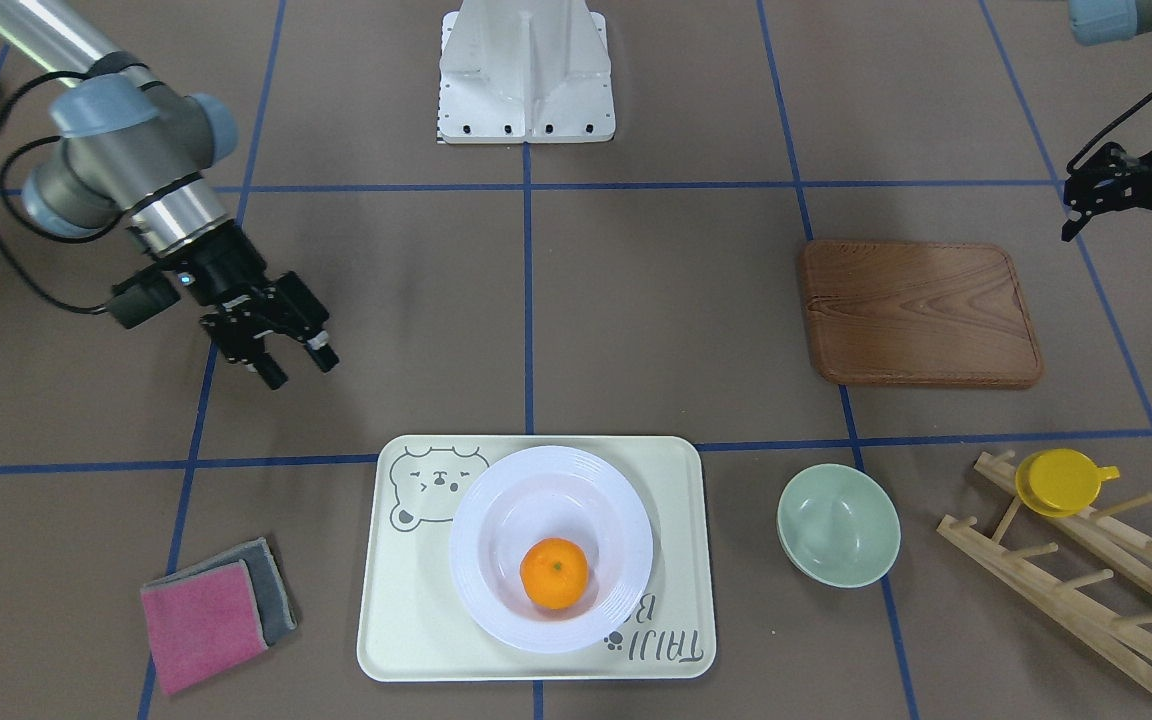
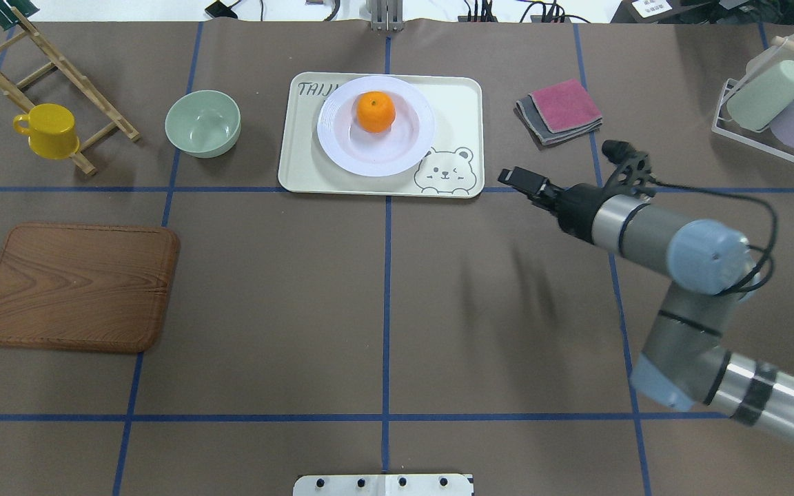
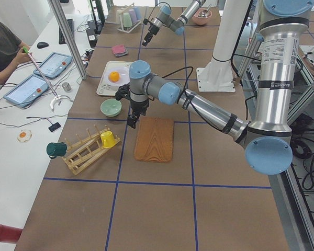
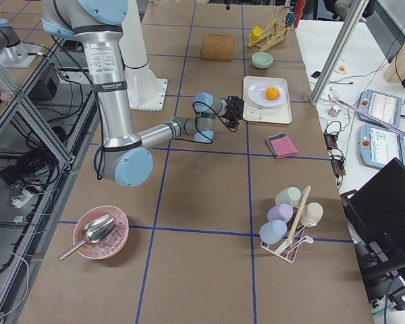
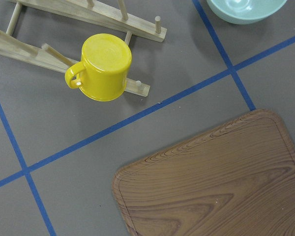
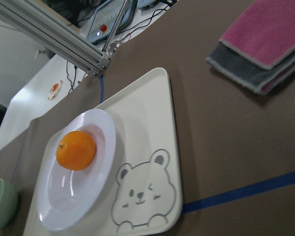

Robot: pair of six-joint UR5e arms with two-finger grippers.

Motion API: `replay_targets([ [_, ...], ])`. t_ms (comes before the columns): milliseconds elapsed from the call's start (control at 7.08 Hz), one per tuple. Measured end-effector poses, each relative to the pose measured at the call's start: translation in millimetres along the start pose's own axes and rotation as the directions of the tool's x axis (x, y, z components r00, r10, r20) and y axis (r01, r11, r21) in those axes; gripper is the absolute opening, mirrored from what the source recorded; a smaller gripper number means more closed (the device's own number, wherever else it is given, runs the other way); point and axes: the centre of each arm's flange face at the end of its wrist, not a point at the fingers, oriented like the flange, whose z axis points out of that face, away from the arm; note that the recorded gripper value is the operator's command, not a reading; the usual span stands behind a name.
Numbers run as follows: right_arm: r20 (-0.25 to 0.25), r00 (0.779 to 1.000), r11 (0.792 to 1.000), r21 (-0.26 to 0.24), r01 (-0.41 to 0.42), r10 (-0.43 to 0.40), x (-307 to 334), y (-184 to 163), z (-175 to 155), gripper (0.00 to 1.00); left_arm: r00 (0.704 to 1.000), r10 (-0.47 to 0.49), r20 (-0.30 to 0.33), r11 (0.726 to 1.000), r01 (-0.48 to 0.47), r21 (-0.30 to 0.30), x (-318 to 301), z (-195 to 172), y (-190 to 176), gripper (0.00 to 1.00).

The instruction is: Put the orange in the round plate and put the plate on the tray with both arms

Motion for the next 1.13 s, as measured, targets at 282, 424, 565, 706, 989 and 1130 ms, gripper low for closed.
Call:
replay_targets([
  [282, -0.113, 0.937, 0.930, -0.208, 0.303, -0.331, 100, -90, -78, 0.99, 0.999, 0.047, 0.003, 0.999, -0.047, -0.009, -8, 2, 8, 0.99],
  [424, -0.136, 0.894, 0.881, -0.284, 0.378, -0.427, 134, -122, -110, 0.99, 0.998, 0.065, 0.007, 0.998, -0.065, -0.013, -16, 1, 15, 0.99],
  [565, -0.156, 0.839, 0.820, -0.362, 0.443, -0.522, 163, -149, -137, 0.99, 0.997, 0.078, 0.012, 0.997, -0.078, -0.018, -29, 0, 24, 0.99],
  [706, -0.168, 0.788, 0.760, -0.441, 0.477, -0.592, 188, -170, -159, 0.99, 0.995, 0.094, 0.019, 0.995, -0.093, -0.025, -44, 0, 34, 0.99],
  [989, -0.160, 0.740, 0.670, -0.577, 0.466, -0.653, 222, -206, -200, 0.99, 0.994, 0.111, 0.023, 0.993, -0.110, -0.037, -61, 2, 47, 0.99],
  [1130, -0.144, 0.738, 0.643, -0.619, 0.452, -0.659, 234, -217, -221, 0.99, 0.994, 0.107, 0.024, 0.993, -0.106, -0.042, -66, 3, 50, 0.99],
])
